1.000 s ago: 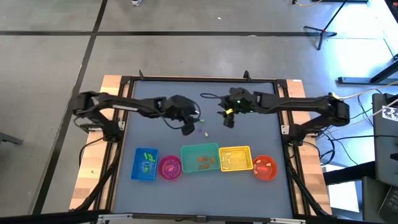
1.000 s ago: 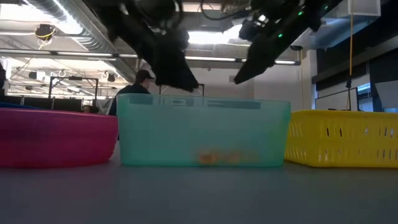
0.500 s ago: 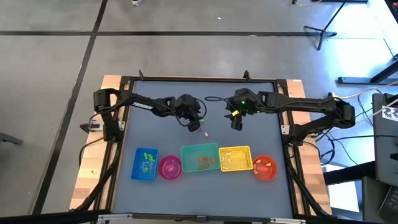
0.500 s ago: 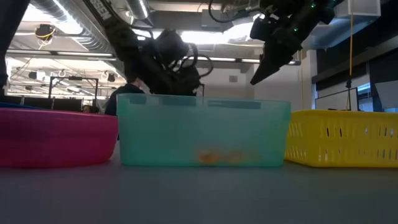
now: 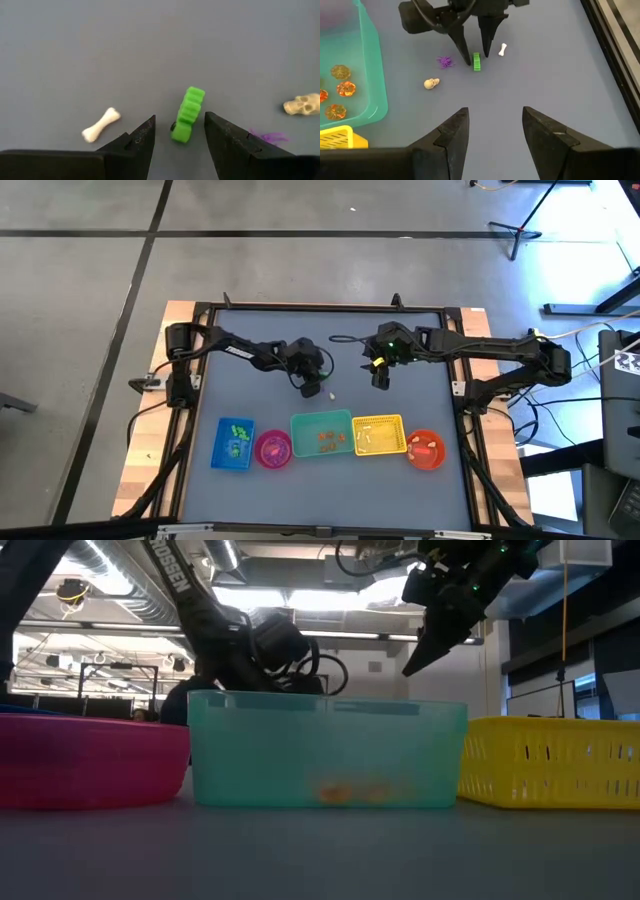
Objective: Sort Halloween decoration
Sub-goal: Put the green skeleton toy into the blue bin
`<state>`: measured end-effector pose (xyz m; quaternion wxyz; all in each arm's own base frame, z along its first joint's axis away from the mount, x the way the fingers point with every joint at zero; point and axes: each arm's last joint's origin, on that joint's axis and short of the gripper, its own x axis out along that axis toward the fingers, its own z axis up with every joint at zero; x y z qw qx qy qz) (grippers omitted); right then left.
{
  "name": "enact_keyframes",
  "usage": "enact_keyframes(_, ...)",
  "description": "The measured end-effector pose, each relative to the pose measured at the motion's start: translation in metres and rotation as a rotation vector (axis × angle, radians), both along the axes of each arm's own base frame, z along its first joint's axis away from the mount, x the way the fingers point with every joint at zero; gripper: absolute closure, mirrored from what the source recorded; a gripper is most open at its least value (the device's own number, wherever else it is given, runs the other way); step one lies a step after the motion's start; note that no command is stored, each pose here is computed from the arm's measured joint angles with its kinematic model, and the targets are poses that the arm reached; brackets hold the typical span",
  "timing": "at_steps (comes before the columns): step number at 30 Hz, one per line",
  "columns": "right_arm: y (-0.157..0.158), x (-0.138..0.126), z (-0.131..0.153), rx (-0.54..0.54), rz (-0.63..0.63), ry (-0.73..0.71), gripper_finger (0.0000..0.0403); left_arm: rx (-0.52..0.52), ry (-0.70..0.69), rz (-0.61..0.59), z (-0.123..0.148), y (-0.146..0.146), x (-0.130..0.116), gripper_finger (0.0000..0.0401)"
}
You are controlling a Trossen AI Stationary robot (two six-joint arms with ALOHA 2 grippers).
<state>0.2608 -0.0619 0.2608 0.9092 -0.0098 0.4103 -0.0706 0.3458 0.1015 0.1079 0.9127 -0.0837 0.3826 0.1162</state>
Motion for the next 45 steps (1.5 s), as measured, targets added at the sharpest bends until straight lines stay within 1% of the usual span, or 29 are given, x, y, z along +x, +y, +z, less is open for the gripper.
enact_keyframes(3,0.0,0.0,0.0,0.0,0.0,0.0,0.0221,-0.007,-0.004,-0.035,-0.006,0.0,0.002,0.0246)
enact_keyframes(7,0.0,0.0,0.0,0.0,0.0,0.001,0.0221,-0.011,0.002,-0.033,-0.01,0.0,0.003,0.0252)
enact_keyframes(25,0.0,0.0,0.0,0.0,0.0,0.0,0.0221,0.002,-0.017,-0.026,-0.011,-0.001,0.005,0.0367)
enact_keyframes(28,0.0,0.0,0.0,0.0,0.0,0.0,0.0221,0.003,-0.017,-0.025,-0.011,-0.001,0.005,0.038)
enact_keyframes(32,0.0,0.0,0.0,0.0,0.0,0.0,0.0221,0.004,-0.02,-0.024,-0.009,0.0,0.004,0.0385)
enact_keyframes(36,0.0,0.0,0.0,0.0,0.0,0.0,0.0221,0.007,-0.027,-0.025,-0.002,-0.002,0.003,0.0384)
enact_keyframes(38,0.0,0.0,0.0,0.0,0.0,0.0,0.0221,0.013,-0.043,-0.025,0.006,-0.002,0.002,0.0384)
enact_keyframes(42,0.0,0.0,0.0,0.0,0.0,0.001,0.0221,0.024,-0.088,-0.029,0.032,-0.004,-0.002,0.0384)
enact_keyframes(45,0.0,0.0,0.0,0.0,0.0,0.001,0.0221,0.02,-0.078,-0.044,0.053,-0.012,-0.01,0.0384)
